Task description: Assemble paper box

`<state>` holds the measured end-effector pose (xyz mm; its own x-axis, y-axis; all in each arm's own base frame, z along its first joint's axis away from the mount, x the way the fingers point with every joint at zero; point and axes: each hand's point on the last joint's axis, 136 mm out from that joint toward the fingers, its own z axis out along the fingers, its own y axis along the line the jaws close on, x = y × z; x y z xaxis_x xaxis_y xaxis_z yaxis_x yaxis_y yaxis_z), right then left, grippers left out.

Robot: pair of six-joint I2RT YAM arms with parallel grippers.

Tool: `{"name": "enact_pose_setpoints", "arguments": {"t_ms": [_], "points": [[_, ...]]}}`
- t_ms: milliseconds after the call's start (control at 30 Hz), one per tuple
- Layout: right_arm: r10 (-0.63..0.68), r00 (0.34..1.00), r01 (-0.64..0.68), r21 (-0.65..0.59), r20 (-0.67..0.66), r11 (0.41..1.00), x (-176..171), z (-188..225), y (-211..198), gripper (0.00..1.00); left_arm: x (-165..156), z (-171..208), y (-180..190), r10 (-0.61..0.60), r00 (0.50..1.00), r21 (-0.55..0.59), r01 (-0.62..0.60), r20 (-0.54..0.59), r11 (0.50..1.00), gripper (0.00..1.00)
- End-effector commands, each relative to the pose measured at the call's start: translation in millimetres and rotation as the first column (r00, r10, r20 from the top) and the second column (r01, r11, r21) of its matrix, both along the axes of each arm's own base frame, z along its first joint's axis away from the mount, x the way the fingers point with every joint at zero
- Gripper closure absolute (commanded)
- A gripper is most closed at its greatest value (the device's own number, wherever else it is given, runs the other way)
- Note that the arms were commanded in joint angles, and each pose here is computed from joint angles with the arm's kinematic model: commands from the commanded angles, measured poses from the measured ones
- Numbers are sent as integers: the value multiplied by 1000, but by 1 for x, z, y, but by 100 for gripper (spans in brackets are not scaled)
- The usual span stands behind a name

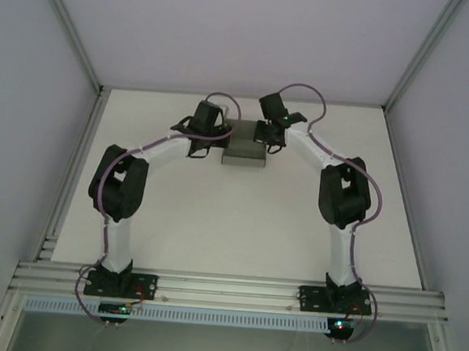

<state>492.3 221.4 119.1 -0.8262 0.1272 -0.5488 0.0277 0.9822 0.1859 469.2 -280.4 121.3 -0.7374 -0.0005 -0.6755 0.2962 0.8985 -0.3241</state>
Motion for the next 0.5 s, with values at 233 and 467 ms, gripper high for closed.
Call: {"name": "enact_pose_setpoints", "arguments": {"t_ms": [233, 467], "points": [[98, 976, -97, -14, 194, 995, -34, 6, 28, 100, -75, -52, -16, -134, 977, -19, 132, -164, 991, 100], [212, 945, -174, -165, 248, 971, -53, 1, 26, 100, -84, -31, -12, -138, 982, -39, 134, -129, 990, 85]]}}
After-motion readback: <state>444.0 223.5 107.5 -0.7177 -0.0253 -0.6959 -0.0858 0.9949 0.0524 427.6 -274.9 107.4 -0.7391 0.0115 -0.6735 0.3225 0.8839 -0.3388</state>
